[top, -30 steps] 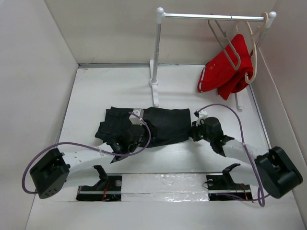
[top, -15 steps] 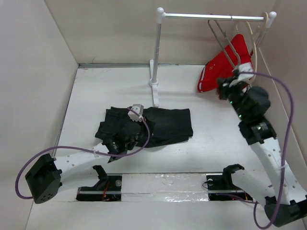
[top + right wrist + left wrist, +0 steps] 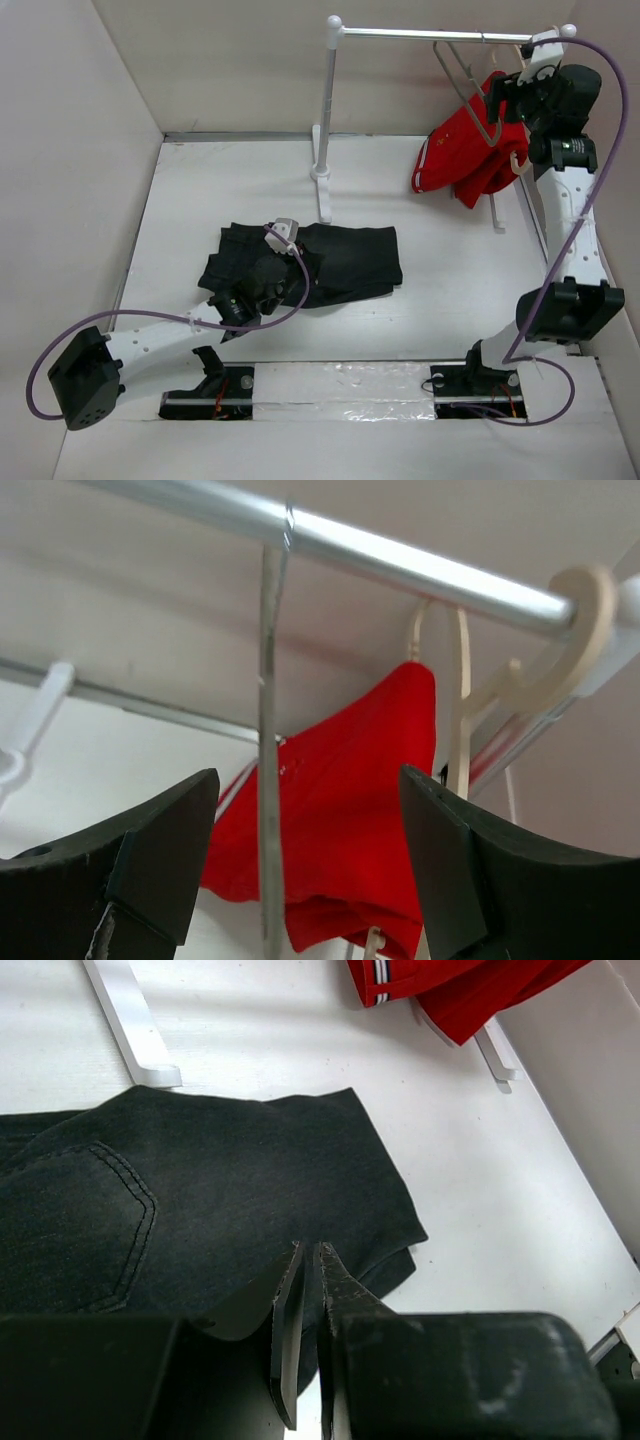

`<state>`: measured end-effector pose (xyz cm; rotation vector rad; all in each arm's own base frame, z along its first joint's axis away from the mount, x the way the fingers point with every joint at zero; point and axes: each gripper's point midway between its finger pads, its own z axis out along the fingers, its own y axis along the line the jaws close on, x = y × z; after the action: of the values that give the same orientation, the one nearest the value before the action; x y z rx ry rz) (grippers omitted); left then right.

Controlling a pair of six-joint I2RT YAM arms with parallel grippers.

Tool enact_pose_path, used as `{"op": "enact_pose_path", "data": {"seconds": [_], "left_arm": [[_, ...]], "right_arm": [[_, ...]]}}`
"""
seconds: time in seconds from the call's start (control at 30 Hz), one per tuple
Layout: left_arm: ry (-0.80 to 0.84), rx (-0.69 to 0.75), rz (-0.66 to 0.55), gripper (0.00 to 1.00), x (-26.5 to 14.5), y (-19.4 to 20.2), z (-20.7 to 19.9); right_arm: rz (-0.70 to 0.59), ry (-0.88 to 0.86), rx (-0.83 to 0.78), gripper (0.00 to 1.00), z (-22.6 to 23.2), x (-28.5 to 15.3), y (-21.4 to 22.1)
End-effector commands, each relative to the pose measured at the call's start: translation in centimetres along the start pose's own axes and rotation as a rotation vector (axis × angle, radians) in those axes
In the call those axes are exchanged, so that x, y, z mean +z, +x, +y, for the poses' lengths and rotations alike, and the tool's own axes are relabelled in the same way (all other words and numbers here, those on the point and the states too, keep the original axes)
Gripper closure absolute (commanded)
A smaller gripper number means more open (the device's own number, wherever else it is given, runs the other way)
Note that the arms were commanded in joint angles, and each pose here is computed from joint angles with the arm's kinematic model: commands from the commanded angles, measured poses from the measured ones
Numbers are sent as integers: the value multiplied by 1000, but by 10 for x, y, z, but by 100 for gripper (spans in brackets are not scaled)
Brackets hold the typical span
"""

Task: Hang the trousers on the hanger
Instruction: Pick up the hanger from the clothesline.

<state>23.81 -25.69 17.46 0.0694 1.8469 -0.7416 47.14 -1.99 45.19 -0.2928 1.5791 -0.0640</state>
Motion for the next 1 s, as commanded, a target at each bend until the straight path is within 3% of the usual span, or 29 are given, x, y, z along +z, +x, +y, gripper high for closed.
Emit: {"op": "enact_pose_path", "data": {"seconds": [0.0, 0.17, 0.27, 0.3, 0.43, 0.6, 0.7, 0.97], "left_arm": [[40, 1, -30, 93, -1, -12, -9], [46, 2, -25, 92, -2, -11, -10], [37, 4, -20, 92, -1, -11, -9], [34, 5, -17, 91, 0, -10, -8], [28, 8, -18, 91, 1, -9, -7], [25, 10, -13, 91, 2, -7, -7], [23, 9, -9, 91, 2, -6, -7], [21, 7, -15, 88, 2, -7, -6]], "right_arm": [[55, -36, -10, 23, 0, -5, 10], [91, -119, 31, 29, 9, 10, 33], [114, -125, 42, 40, 10, 17, 47], [114, -132, 48, 49, 12, 18, 49], [126, -128, 56, 68, 15, 22, 57], [124, -126, 47, 83, 21, 23, 54], [102, -132, 45, 98, 26, 20, 46], [-34, -66, 72, 100, 29, -4, 5]]}}
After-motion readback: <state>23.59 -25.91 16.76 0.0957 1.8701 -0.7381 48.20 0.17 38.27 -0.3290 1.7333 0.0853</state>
